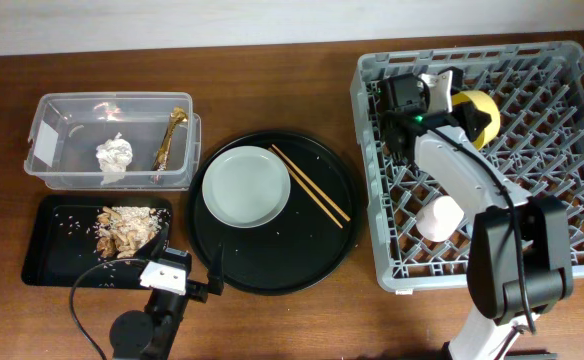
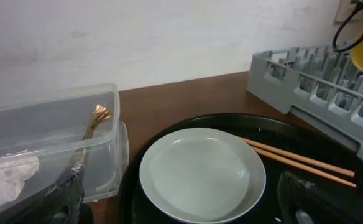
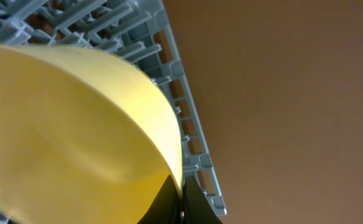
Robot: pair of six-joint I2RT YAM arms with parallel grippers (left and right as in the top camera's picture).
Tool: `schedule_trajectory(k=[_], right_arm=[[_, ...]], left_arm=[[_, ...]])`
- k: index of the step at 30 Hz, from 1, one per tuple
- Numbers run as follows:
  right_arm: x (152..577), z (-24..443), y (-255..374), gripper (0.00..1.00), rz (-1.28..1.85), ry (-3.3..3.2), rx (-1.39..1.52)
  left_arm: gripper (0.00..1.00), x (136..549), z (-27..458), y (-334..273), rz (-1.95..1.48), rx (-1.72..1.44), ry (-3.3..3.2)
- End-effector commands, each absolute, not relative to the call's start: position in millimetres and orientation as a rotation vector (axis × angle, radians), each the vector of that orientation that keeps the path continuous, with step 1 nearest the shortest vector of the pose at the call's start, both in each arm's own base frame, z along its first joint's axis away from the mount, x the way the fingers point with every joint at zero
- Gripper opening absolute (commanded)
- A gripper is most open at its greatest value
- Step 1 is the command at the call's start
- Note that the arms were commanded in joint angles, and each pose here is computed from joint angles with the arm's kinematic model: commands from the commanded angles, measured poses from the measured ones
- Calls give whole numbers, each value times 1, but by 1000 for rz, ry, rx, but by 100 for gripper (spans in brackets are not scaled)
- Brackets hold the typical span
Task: Sort waste into correct bins and load items into the dishwasher rack
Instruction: 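Grasp the yellow bowl with the right gripper and place it in the rack, then grasp the grey plate with the right gripper and stand it in the rack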
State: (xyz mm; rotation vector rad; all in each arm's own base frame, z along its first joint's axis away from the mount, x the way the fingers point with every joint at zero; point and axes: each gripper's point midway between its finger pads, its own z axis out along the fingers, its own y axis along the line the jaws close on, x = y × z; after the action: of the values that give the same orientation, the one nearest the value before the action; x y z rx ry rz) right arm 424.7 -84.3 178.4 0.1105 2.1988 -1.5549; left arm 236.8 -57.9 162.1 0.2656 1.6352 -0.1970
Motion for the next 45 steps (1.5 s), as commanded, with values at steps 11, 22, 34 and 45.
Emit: schedule_trajectory(k=[11,22,34,45], right_arm=[[407,174,25,45,-766,2579,-118],[303,165,264,58,641,2917,-320],[336,27,292,56,327,2975,216],[335,48,269,4,234,2972,210]], left_arm=[[99,237,161,-58,-191,277,1631],[99,237,161,-58,-190,278,1631],[99,237,161,-58,-191,278,1630],[99,237,161,-58,-191,278,1630]])
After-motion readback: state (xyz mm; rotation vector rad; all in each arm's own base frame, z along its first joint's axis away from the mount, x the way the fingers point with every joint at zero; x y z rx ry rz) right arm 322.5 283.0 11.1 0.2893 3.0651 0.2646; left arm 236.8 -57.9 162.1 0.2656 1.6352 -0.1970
